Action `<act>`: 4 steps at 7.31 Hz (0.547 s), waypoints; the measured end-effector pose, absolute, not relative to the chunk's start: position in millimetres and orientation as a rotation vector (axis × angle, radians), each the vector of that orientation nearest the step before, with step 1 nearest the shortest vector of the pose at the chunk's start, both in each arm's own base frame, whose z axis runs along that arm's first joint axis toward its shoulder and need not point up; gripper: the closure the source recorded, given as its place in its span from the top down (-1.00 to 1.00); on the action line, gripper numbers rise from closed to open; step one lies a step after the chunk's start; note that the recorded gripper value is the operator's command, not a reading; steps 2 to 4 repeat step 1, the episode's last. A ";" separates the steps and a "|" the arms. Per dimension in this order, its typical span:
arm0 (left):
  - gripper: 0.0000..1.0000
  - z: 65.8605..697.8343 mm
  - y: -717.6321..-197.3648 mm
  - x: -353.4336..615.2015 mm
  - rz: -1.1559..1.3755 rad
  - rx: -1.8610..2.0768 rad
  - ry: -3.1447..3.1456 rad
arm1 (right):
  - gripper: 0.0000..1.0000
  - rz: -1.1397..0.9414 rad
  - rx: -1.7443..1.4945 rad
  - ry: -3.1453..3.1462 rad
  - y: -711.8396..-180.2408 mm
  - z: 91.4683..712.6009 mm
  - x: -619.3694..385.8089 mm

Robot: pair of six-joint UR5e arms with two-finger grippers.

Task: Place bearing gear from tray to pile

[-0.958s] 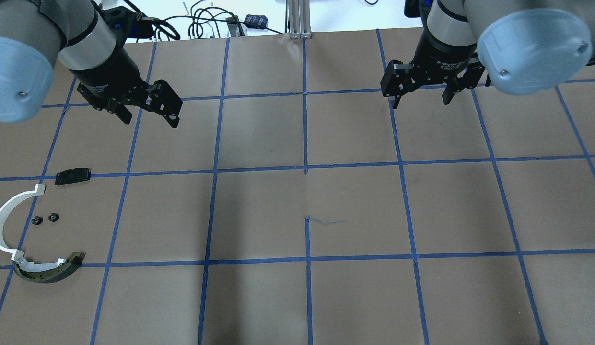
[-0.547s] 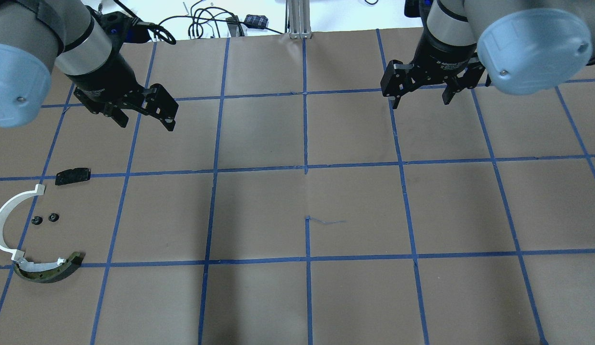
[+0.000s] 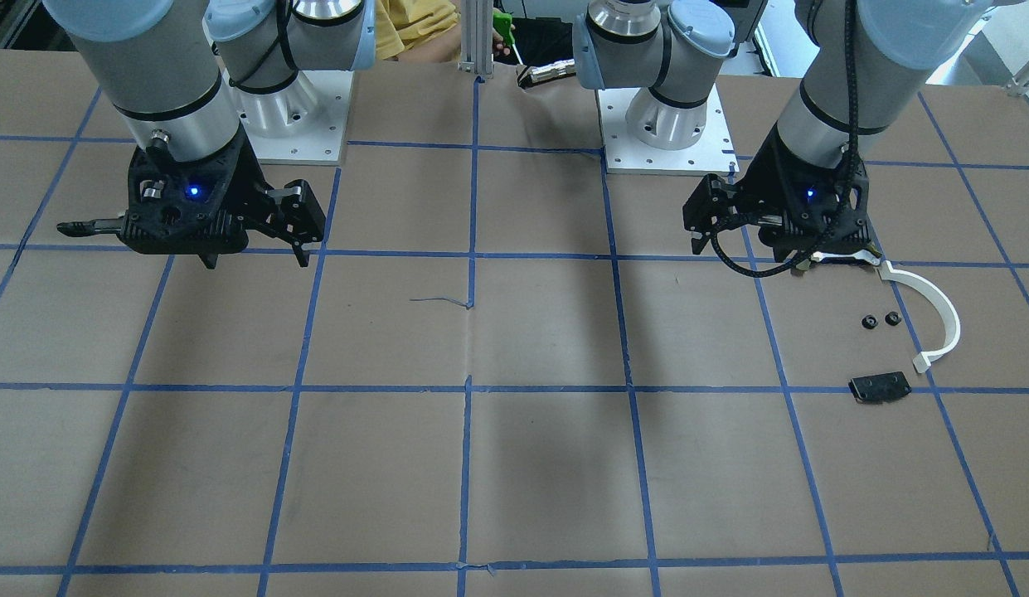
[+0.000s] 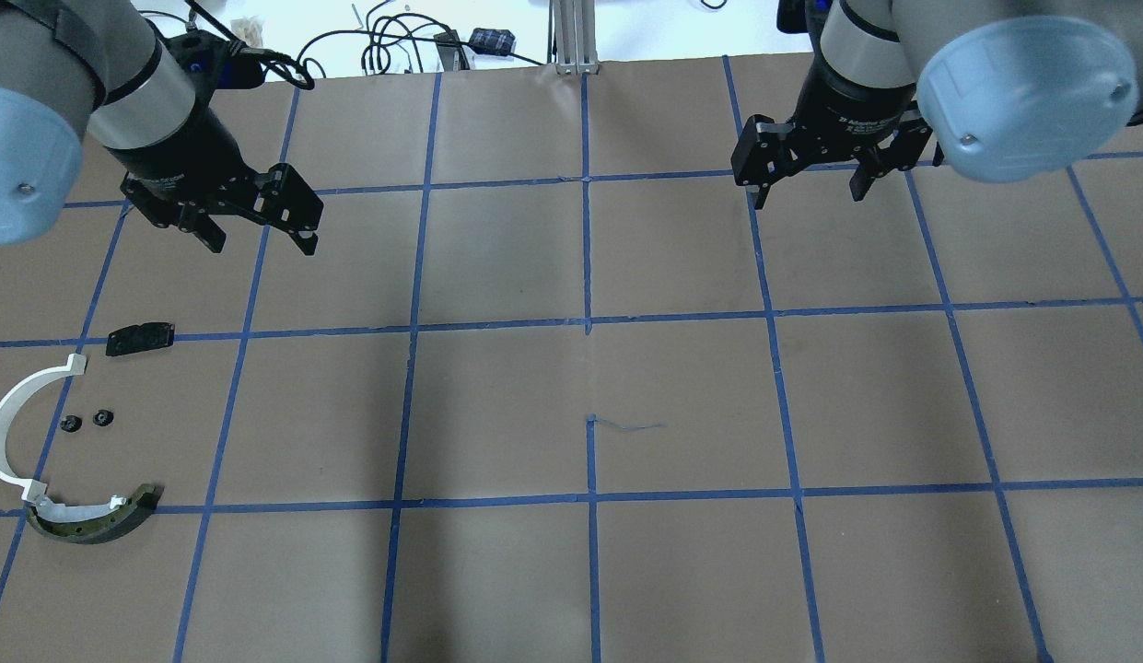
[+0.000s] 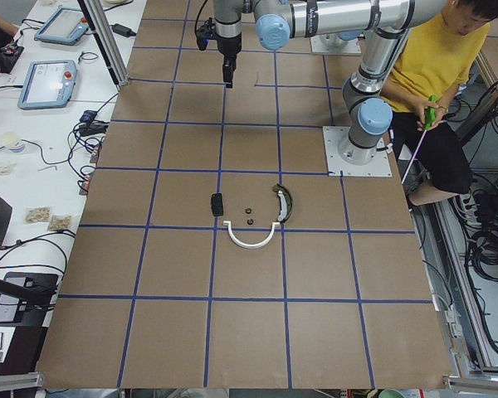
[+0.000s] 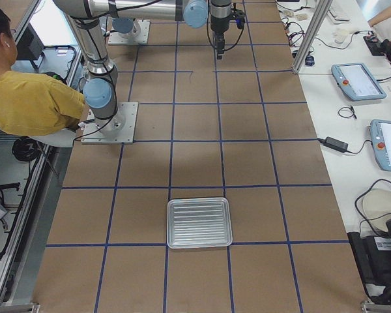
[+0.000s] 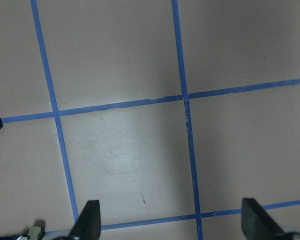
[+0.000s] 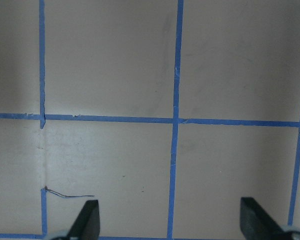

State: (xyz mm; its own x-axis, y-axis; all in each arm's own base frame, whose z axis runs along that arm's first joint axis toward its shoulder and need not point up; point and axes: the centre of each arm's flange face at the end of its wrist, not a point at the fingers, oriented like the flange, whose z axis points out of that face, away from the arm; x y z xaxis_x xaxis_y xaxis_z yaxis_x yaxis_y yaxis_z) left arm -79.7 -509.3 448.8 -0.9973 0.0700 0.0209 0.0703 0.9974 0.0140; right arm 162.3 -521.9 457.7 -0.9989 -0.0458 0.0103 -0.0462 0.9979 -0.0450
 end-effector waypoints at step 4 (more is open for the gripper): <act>1.00 448.6 -509.4 -80.9 -0.022 -0.077 -3.111 | 1.00 0.071 0.072 -3.131 -521.9 457.8 162.2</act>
